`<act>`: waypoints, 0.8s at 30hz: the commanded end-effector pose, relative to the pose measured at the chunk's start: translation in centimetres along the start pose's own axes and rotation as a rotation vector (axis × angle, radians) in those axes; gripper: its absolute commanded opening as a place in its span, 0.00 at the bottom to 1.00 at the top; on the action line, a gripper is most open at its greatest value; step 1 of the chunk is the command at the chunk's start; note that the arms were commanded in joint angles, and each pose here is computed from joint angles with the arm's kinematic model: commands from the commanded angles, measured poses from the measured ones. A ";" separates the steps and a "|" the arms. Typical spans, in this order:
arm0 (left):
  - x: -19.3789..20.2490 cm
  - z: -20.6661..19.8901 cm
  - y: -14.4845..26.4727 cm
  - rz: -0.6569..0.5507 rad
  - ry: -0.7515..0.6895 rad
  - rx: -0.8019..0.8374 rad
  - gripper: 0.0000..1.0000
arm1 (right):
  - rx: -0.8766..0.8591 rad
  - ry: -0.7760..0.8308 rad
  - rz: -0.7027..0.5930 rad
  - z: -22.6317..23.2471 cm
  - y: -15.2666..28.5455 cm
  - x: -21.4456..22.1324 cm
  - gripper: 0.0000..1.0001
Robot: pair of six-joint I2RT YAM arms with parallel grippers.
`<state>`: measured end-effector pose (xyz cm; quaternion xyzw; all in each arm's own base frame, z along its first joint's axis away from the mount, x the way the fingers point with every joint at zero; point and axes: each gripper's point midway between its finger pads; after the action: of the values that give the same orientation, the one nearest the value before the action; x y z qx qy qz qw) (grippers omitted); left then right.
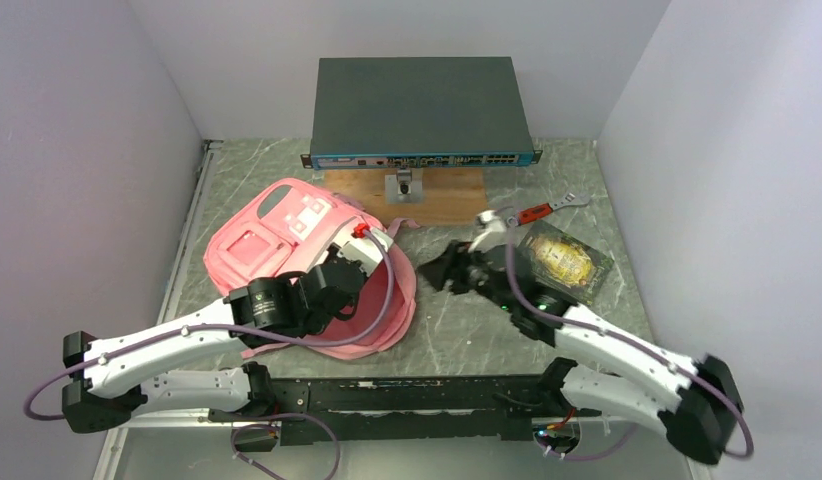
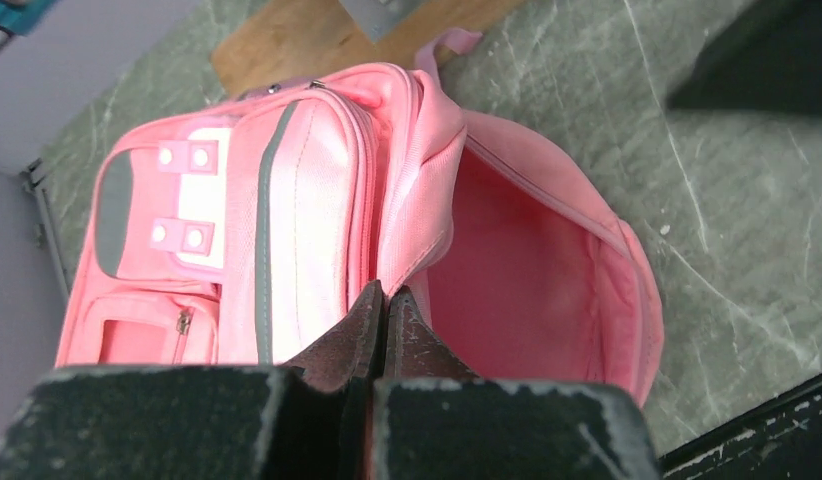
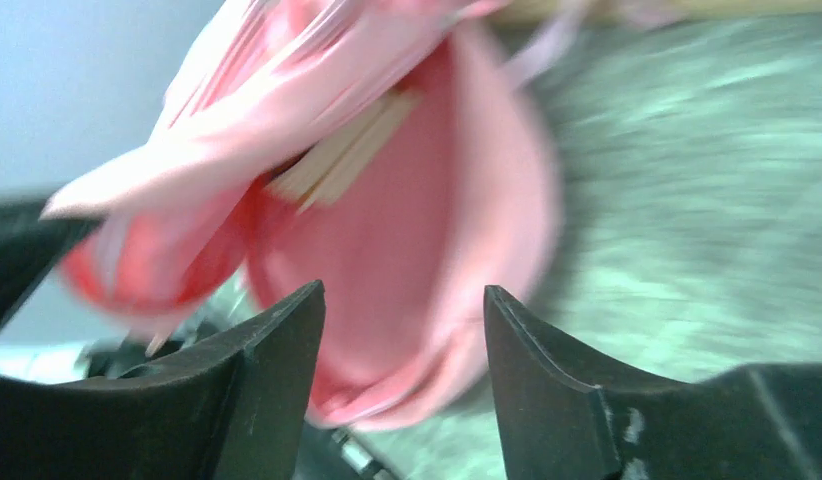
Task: Pack the student bag
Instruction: Place the book in the student bag, then move the book to the center of the board.
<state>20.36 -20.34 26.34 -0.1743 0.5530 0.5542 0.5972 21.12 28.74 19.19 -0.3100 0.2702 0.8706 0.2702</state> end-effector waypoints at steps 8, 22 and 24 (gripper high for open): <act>3.9 -4.3 -1.3 0.133 0.075 0.113 0.00 | 0.822 -0.306 -0.344 -24.9 12.1 -8.6 0.91; 5.2 -11.0 -0.7 0.205 0.155 0.421 0.00 | 1.081 -0.437 -0.332 -40.9 13.2 -18.1 0.95; 5.6 -11.4 -0.6 0.210 0.162 0.436 0.00 | 1.097 -0.454 -0.289 -42.3 13.0 -17.9 0.95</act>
<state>15.65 -25.03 17.01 -0.0324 0.6747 0.5185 0.5243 39.69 -10.65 8.13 0.0410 0.5412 0.6101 0.5773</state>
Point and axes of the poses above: each gripper's point midway between its finger pads, its own y axis back along the fingers, its own z axis along the line the jaws close on, x = y × z, and after that the axes turned 2 degrees about -y, right-handed
